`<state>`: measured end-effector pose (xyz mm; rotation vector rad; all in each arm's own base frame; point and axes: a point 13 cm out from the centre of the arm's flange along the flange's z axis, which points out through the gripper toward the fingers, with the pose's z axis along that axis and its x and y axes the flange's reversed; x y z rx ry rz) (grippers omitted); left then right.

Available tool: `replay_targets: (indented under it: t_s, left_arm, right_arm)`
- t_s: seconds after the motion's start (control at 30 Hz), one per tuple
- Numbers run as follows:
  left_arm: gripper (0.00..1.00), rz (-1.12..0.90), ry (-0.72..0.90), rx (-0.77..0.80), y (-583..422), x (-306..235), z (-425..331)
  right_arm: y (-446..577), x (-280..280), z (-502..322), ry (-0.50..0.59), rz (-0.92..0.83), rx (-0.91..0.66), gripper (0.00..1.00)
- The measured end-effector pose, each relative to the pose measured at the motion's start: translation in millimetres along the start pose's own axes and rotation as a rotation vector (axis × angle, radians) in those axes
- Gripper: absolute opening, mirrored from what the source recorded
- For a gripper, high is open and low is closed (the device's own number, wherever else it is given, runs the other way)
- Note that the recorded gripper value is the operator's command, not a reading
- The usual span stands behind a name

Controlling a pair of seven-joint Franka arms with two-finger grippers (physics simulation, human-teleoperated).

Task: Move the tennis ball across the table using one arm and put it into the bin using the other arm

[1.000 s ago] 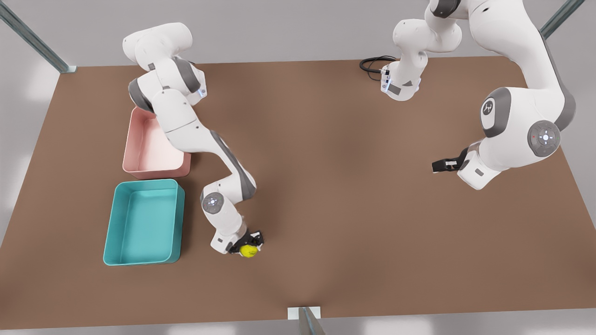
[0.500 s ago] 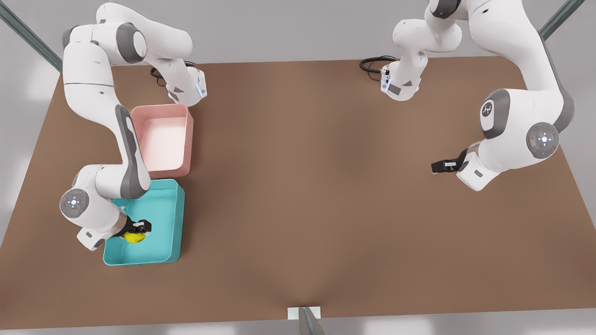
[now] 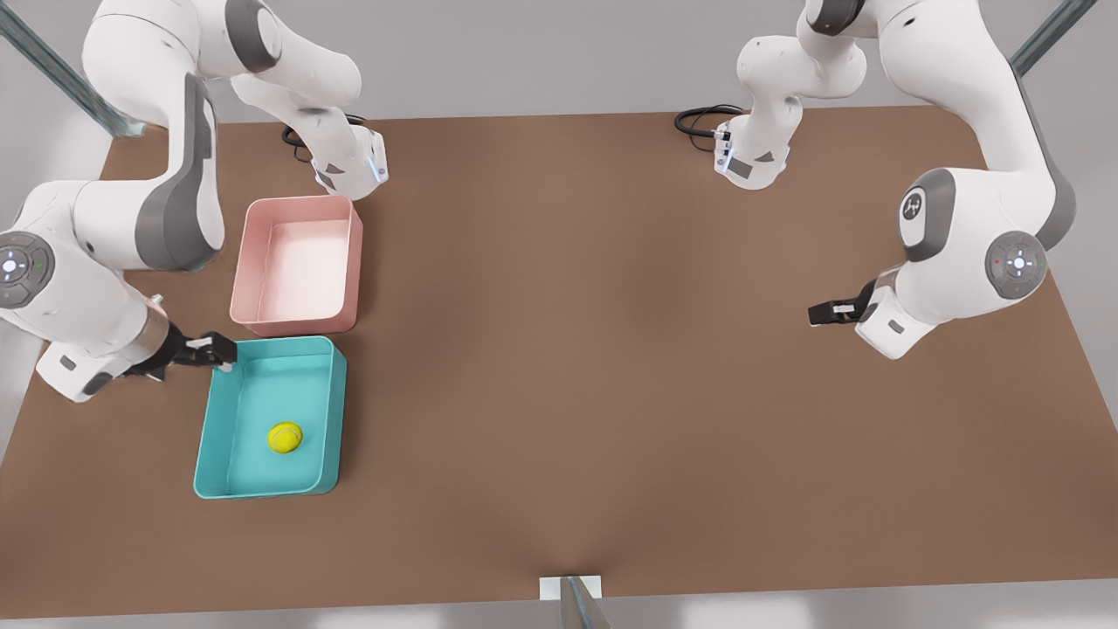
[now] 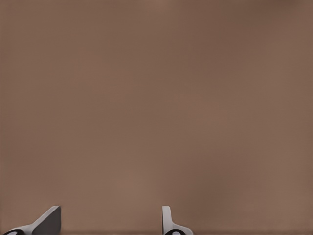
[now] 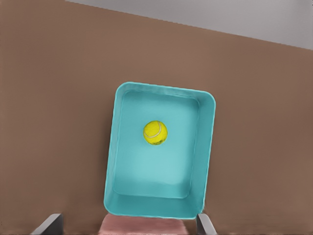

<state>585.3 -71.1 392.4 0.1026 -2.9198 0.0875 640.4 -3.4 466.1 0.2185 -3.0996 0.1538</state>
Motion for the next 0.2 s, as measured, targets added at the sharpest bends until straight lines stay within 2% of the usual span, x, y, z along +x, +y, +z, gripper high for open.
replay_targets:
  t_s: [0.1,0.2]
  left_arm:
    - [1.0,0.0,0.001,0.0,0.1,0.0,0.6]
    - [1.0,-0.001,0.002,0.0,0.1,0.0,0.7]
  right_arm:
    - [7.9,49.2,-15.2,0.073,0.019,-0.01,1.0]
    - [9.5,69.1,-14.8,0.123,0.041,-0.02,1.0]
